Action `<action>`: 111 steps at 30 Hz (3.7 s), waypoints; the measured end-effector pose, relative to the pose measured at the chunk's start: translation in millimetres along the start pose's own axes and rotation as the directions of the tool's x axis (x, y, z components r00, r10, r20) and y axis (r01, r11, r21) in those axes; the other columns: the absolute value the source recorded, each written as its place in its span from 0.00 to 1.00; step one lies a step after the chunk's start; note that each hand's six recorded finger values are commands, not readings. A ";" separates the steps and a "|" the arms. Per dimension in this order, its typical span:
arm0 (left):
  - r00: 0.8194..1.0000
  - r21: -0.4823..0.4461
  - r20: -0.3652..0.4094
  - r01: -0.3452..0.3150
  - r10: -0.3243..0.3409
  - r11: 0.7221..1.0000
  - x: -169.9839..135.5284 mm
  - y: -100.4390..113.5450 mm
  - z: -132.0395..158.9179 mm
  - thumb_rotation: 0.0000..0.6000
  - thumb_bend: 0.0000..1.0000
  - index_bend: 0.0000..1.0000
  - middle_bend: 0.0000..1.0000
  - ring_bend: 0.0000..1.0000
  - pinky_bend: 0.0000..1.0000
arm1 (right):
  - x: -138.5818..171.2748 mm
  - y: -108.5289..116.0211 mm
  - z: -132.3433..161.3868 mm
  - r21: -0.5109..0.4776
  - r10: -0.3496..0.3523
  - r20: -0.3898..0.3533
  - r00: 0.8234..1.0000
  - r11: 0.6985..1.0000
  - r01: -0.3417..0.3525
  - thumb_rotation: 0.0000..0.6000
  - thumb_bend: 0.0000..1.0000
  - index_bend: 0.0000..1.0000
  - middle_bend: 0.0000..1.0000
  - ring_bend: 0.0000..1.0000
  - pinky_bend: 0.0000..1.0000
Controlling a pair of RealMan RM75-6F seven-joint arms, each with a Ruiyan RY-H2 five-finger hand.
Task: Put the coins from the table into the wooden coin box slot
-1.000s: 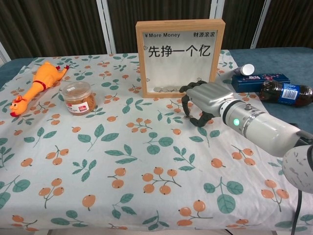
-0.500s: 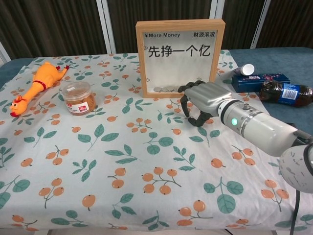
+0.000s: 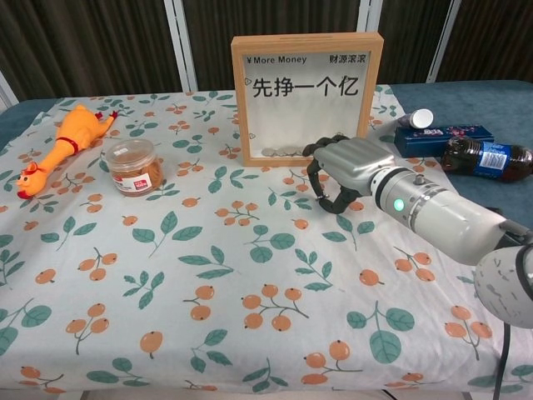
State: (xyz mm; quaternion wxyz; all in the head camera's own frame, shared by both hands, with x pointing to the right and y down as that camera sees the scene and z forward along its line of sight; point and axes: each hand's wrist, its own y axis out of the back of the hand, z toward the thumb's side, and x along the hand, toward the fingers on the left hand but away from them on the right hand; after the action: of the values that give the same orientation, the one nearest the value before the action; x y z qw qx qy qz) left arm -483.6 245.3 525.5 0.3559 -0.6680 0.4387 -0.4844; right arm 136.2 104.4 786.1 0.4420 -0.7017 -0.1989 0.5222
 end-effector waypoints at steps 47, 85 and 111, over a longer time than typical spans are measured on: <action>1.000 0.011 0.003 0.010 -0.010 1.000 2.6 -4.6 2.3 1.00 0.43 0.00 0.00 0.00 0.00 | 52.0 174.2 20.4 -0.364 -0.306 -0.108 0.946 0.898 0.248 1.00 0.56 0.75 0.26 0.00 0.14; 0.999 0.018 -0.018 0.028 -0.027 0.999 6.4 -8.8 -0.9 1.00 0.43 0.00 0.00 0.00 0.00 | -40.8 245.2 -49.6 -0.062 -0.011 0.288 0.958 0.998 0.030 1.00 0.56 0.75 0.26 0.00 0.14; 0.999 0.016 -0.020 0.029 -0.029 0.999 6.7 -8.7 -1.5 1.00 0.43 0.00 0.00 0.00 0.00 | -47.6 232.1 -46.7 -0.035 -0.006 0.293 0.956 0.999 0.017 1.00 0.56 0.74 0.26 0.00 0.14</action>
State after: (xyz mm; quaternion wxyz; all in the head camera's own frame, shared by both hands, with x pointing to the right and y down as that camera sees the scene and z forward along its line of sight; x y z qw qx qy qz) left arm -482.0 242.2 535.9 0.3499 -0.6664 0.4286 -0.4998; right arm 118.5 -73.2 623.5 0.3977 -0.6236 -0.2759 0.6139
